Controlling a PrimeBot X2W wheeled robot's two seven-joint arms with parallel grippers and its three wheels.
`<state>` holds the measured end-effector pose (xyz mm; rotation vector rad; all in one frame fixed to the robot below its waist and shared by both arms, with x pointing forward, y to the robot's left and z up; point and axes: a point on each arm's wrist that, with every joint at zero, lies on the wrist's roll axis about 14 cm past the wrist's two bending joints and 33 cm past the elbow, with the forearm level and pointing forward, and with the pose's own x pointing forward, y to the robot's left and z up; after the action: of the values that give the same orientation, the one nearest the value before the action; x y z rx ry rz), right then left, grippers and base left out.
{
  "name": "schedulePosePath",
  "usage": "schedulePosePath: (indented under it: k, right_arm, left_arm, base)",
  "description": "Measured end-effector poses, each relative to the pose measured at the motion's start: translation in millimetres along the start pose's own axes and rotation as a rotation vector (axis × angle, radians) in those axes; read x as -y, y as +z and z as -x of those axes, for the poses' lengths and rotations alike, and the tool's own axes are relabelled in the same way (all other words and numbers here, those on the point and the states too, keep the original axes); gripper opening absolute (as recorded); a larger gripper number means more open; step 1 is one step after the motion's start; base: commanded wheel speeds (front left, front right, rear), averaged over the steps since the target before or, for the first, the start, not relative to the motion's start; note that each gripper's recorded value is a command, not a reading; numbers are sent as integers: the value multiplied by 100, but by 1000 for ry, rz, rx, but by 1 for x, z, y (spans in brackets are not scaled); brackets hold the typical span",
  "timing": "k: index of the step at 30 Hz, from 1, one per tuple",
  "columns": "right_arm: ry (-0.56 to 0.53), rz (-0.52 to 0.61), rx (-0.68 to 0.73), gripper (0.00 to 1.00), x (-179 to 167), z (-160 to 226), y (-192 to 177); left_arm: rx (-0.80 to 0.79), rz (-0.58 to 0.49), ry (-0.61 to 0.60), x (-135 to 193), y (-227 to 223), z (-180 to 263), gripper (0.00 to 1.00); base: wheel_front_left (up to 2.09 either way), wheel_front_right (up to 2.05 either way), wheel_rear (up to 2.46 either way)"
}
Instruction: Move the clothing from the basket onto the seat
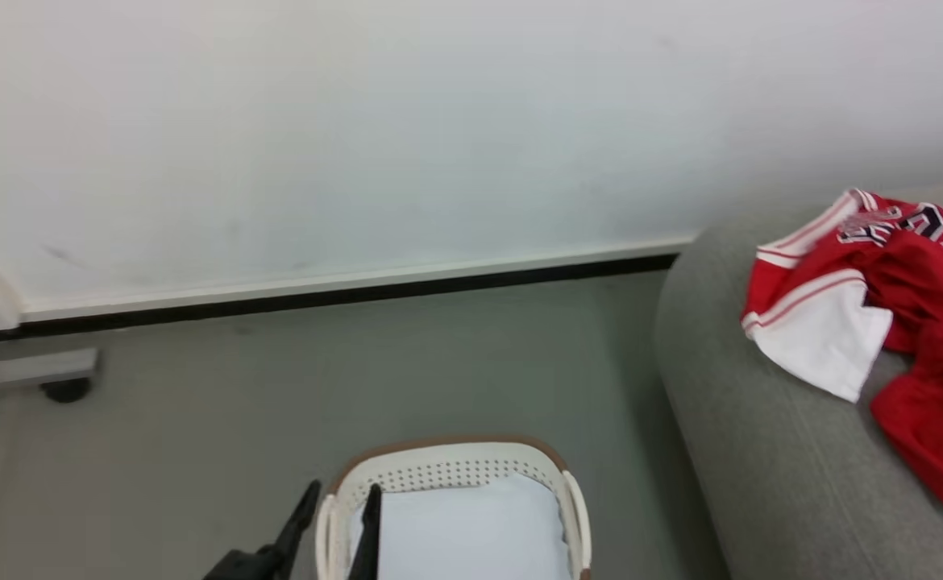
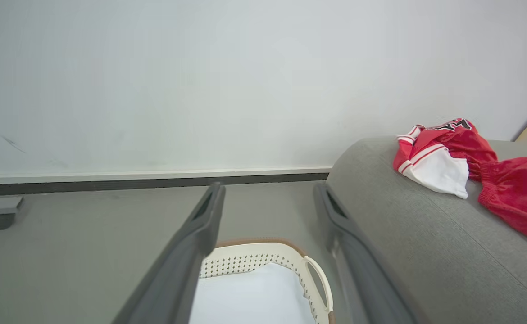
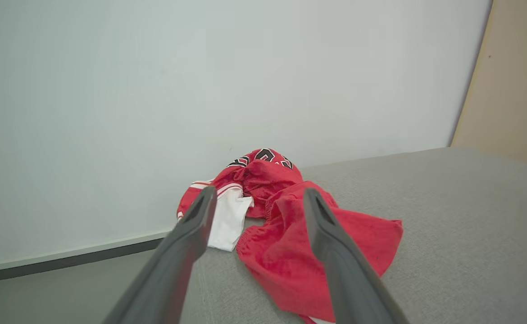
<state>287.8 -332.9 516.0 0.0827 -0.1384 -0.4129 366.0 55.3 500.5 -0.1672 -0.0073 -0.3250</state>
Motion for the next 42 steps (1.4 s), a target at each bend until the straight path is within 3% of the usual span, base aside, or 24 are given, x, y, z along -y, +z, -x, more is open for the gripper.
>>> schedulePosePath:
  k: [10, 23, 24, 29, 42]
  right_arm:
    - [234, -61, -7, 100, -79, 10, -4]
    - [442, -135, -95, 100, -149, 34, -26]
    - [447, -137, -102, 0, -151, 36, -28]
    - [439, -146, -156, 0, -151, 42, -44]
    - [361, -353, -239, 0, -145, 35, -51]
  left_arm:
    - [45, -61, 219, -64, 14, 52, 100]
    - [25, -44, 305, -87, 3, 76, 100]
    - [19, -43, 306, -87, 1, 77, 0]
    - [-40, -28, 315, -86, -18, 84, 0]
    - [-58, 216, 372, -100, -22, 79, 0]
  base:
    - [0, 0, 0]
    - [0, 0, 0]
    - [0, 0, 0]
    - [0, 0, 0]
    - [0, 0, 0]
